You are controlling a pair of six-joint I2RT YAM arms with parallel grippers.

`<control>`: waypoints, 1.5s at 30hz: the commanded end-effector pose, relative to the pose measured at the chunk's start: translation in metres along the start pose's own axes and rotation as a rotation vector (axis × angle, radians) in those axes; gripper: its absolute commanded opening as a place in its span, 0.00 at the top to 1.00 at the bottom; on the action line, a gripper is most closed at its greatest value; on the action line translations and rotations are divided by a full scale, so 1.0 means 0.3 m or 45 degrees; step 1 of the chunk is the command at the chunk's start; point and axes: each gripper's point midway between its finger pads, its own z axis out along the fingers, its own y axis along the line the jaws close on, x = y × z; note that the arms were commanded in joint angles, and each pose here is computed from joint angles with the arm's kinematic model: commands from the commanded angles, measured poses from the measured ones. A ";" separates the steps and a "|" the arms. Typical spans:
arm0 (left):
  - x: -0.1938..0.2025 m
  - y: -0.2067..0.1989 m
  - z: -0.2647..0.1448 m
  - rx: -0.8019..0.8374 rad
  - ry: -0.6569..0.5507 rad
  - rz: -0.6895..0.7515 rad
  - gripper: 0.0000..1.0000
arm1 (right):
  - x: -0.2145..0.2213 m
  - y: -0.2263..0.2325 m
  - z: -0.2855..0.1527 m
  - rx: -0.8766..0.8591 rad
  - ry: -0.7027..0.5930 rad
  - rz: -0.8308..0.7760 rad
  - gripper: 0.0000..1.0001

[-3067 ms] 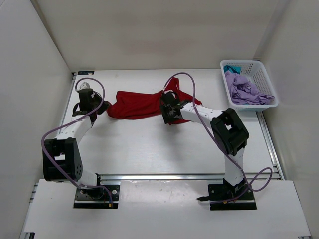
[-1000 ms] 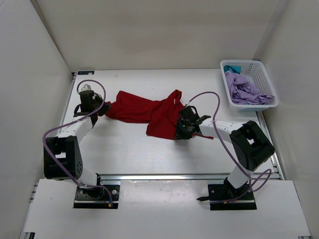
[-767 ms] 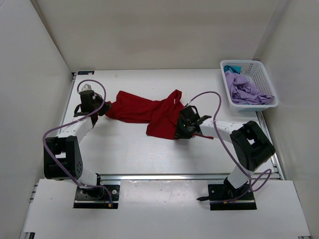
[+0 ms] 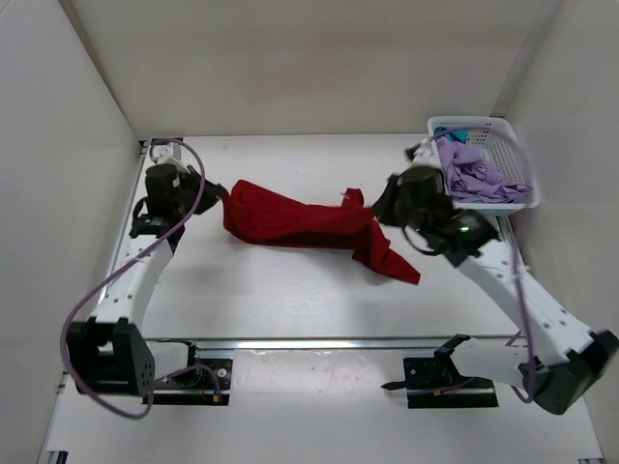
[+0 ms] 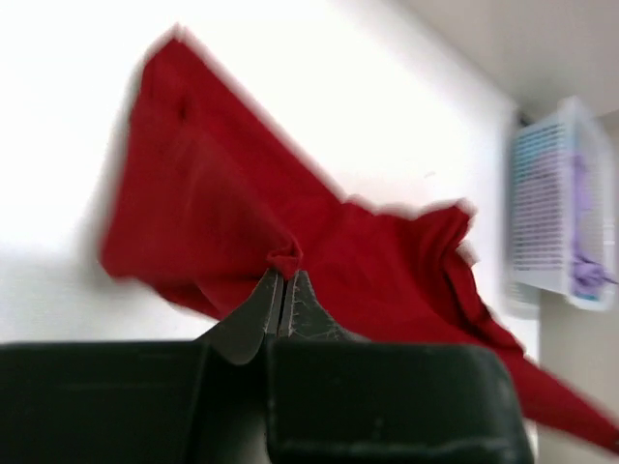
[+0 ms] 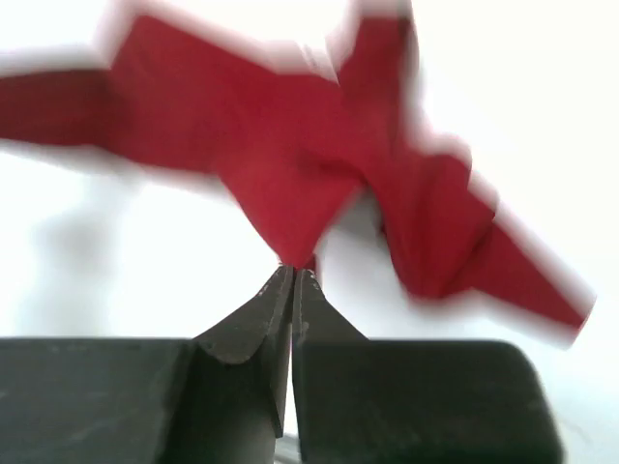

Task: Fold and stack the t-shirts
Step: Flatten out the tshirt

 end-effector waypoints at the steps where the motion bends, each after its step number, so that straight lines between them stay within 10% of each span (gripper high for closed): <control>1: -0.253 -0.220 -0.245 0.205 -0.236 0.112 1.00 | -0.303 -0.003 -0.311 0.077 -0.316 -0.077 1.00; 14: -0.668 -0.601 -0.762 0.547 -0.588 0.174 1.00 | -0.892 0.315 -0.961 -0.242 -1.037 -0.215 1.00; 17: -0.672 -0.582 -0.732 0.505 -0.604 0.169 1.00 | -0.978 0.268 -0.833 -0.150 -1.028 -0.261 1.00; 24: -0.507 -0.217 -0.305 0.159 -0.428 0.020 1.00 | -0.960 0.005 -0.053 -0.162 -0.406 -0.226 1.00; 30: -0.441 -0.123 0.020 0.080 -0.247 -0.049 1.00 | -1.026 -0.027 0.190 -0.159 -0.408 -0.235 1.00; 40: -0.930 -0.431 -0.241 0.371 -0.597 -0.050 1.00 | -1.481 0.064 -0.556 -0.605 -1.231 -0.131 1.00; 45: -1.003 -0.438 -0.316 0.401 -0.673 -0.052 1.00 | -1.441 0.085 -0.675 -0.663 -1.236 -0.217 1.00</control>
